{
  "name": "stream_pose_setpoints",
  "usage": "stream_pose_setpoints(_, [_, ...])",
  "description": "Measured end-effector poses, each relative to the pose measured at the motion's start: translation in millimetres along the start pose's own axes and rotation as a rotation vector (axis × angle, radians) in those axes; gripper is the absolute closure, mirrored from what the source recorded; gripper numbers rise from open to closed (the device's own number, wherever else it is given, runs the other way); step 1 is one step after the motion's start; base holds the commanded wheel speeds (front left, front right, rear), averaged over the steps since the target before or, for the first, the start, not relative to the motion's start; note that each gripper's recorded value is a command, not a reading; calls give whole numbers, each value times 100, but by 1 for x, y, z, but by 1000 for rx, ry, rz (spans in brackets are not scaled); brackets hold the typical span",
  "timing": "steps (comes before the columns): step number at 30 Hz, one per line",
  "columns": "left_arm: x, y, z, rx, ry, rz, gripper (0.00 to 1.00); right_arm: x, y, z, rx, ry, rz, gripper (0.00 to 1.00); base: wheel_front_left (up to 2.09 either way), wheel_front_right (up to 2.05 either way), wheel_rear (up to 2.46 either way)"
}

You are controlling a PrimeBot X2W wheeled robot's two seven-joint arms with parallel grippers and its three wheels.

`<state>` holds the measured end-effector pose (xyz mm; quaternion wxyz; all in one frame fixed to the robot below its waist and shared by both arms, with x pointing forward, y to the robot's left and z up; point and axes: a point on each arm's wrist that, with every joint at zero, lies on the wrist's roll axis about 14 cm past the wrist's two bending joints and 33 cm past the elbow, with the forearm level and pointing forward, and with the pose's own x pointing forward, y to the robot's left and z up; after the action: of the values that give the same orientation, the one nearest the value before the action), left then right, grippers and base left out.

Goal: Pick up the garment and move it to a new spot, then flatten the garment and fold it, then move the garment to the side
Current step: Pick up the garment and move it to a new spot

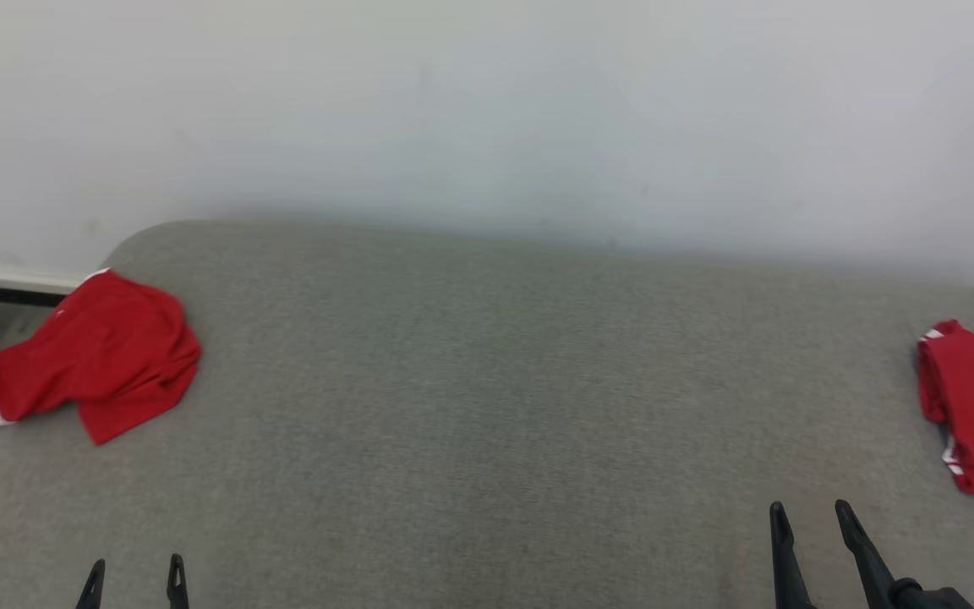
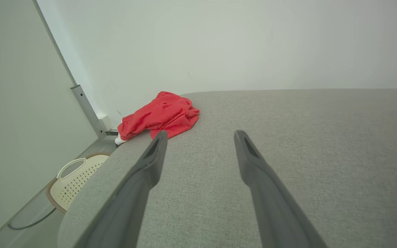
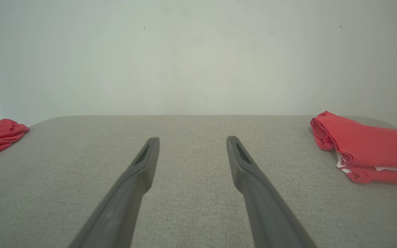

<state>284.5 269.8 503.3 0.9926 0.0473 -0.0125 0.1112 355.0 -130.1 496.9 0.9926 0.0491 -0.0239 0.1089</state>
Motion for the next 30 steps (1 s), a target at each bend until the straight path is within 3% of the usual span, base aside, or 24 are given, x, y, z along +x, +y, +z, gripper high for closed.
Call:
stream_pose_setpoints(16, [-62, 72, -7, -2, 36, 249, 0, 34, 77, -12, 24, 40, 245, 0, 0, 0, 0])
stream_pose_setpoints(30, [-93, 100, -8, -2, 45, 366, 0, 43, 115, -17, 42, 59, 356, 0, 0, 0, 0])
